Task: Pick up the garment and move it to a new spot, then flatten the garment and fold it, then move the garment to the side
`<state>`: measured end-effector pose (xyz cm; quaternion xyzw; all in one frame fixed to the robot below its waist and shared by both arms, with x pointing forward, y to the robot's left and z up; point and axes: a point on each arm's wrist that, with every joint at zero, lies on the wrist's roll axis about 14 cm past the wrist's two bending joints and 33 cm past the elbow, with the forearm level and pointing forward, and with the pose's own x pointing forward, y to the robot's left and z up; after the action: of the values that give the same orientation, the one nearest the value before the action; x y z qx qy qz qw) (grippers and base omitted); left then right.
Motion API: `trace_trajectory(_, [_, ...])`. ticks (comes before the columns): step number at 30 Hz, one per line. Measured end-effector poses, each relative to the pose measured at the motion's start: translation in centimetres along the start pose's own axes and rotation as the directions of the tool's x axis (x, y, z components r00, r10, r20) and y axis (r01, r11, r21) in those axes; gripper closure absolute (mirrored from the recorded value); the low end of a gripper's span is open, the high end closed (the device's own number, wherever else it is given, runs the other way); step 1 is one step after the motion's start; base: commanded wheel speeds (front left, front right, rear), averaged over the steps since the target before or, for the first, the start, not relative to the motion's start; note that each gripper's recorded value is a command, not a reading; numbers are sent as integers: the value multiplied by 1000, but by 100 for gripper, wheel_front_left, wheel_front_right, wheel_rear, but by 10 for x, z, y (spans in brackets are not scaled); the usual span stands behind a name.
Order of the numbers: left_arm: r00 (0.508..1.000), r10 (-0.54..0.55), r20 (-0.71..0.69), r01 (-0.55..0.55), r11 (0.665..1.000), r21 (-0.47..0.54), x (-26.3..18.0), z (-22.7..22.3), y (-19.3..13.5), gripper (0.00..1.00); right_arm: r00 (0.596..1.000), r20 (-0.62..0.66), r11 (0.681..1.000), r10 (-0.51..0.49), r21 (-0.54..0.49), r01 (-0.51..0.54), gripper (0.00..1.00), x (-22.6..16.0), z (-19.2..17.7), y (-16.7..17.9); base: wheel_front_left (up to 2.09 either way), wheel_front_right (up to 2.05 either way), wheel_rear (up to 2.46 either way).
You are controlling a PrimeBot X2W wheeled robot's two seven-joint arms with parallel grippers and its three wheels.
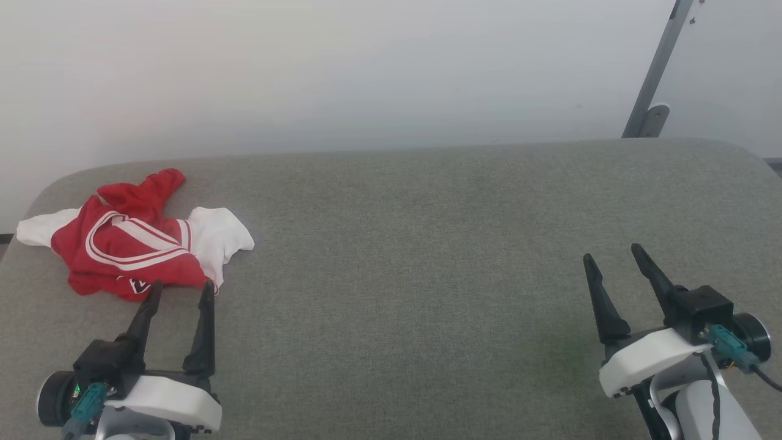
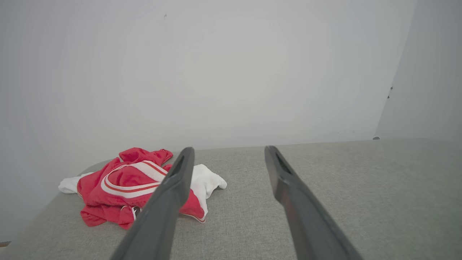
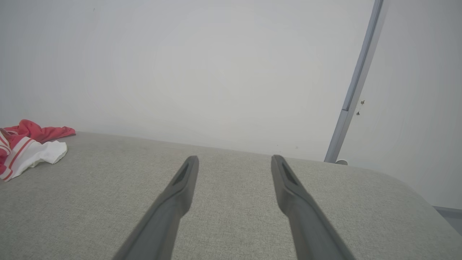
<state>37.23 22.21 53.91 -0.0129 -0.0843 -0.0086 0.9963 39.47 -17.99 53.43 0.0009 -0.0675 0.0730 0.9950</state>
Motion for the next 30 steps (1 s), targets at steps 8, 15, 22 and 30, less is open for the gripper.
trace_trajectory(8, [1000, 6, -11, -6, 1000, -1, -2, -3, 2, 0, 1000, 6, 1000, 6, 1, -6, 0, 2, 2, 2, 0, 0, 0])
trace_trajectory(15, [992, 123, -28, -124, 991, -40, -12, -8, 36, 0, 997, 13, 997, 81, 4, -82, 0, 10, 3, 27, 0, 0, 0])
trace_trajectory(22, [970, 244, -26, -244, 969, -34, -33, -1, 76, 0, 975, 18, 975, 221, 5, -221, 0, 27, 5, 72, 0, 0, 0])
trace_trajectory(30, [922, 386, -15, -387, 922, -34, -70, 8, 118, 0, 923, 37, 924, 382, 11, -383, 0, 39, 12, 131, 0, 0, 0])
